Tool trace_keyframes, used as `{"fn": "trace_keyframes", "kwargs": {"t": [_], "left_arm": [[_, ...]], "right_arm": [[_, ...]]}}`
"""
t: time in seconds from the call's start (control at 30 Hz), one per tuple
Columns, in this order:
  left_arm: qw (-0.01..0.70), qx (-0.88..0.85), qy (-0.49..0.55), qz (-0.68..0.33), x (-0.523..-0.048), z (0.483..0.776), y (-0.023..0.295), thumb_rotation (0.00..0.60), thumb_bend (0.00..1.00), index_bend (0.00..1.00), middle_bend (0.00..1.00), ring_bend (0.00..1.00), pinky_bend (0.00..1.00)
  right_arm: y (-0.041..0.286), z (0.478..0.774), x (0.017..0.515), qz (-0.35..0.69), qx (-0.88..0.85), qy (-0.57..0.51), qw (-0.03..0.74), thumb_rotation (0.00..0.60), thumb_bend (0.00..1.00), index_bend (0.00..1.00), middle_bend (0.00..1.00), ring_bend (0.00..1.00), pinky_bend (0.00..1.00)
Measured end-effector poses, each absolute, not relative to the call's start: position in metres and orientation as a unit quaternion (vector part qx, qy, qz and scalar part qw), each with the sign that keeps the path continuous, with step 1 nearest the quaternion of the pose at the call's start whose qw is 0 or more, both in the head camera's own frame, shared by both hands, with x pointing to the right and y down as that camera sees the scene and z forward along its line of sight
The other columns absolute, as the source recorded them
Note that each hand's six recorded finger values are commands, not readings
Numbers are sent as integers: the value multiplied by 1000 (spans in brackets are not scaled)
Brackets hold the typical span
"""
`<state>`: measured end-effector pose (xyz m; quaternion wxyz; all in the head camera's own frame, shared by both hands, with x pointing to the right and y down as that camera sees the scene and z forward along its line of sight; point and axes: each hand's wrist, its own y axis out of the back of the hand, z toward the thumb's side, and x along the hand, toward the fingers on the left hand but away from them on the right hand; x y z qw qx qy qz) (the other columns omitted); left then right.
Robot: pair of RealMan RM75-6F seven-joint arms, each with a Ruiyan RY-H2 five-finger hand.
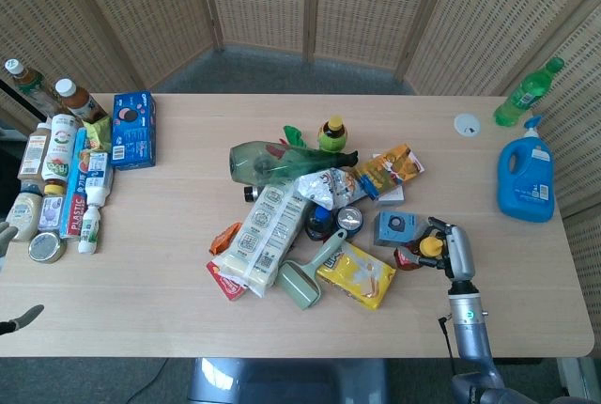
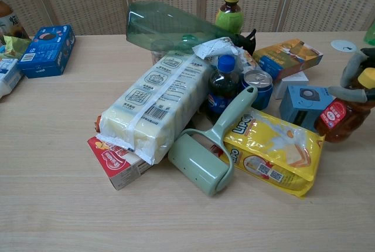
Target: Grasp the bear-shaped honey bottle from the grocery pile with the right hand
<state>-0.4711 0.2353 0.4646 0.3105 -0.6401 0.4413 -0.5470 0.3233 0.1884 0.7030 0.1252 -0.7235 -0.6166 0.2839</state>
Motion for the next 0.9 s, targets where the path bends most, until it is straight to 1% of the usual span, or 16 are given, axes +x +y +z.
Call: {"fn": "trace_keyframes", "kwargs": {"t": [0.2, 0.3, 0.5, 0.53, 0.73, 0.83, 0.9], "left_arm": [[307, -645, 444, -541, -471, 462, 236, 600, 0, 39, 0, 0, 0], [306, -647, 443, -539, -471, 461, 236, 600, 0, 39, 0, 0, 0], [303, -653, 439, -537, -469, 462, 237, 600, 0, 39, 0, 0, 0], [303, -654, 438, -537, -468, 463, 238, 600, 0, 38, 0, 0, 0], [301, -661, 432, -535, -465, 464, 239, 600, 0, 39, 0, 0, 0], [299, -663, 430, -535, -465, 464, 240, 600, 0, 38, 0, 0, 0], [298, -664, 429, -535, -464, 464, 240, 600, 0, 39, 0, 0, 0]], "right_arm": [[173, 674, 316, 254, -725, -625, 139, 600, 0, 636, 949, 696, 977], [163, 654, 311, 236, -726, -629, 148, 600, 1, 636, 950, 696, 977], [143, 607, 298, 189, -730, -641, 143, 600, 0, 636, 949, 696, 977], [138, 596, 296, 180, -731, -643, 144, 600, 0, 636, 949, 696, 978], [115, 539, 290, 154, -729, -642, 177, 600, 1, 637, 949, 696, 978], [109, 519, 288, 147, -729, -640, 194, 600, 0, 637, 949, 697, 978], [108, 511, 286, 145, -729, -638, 201, 600, 0, 637, 949, 696, 978]]}}
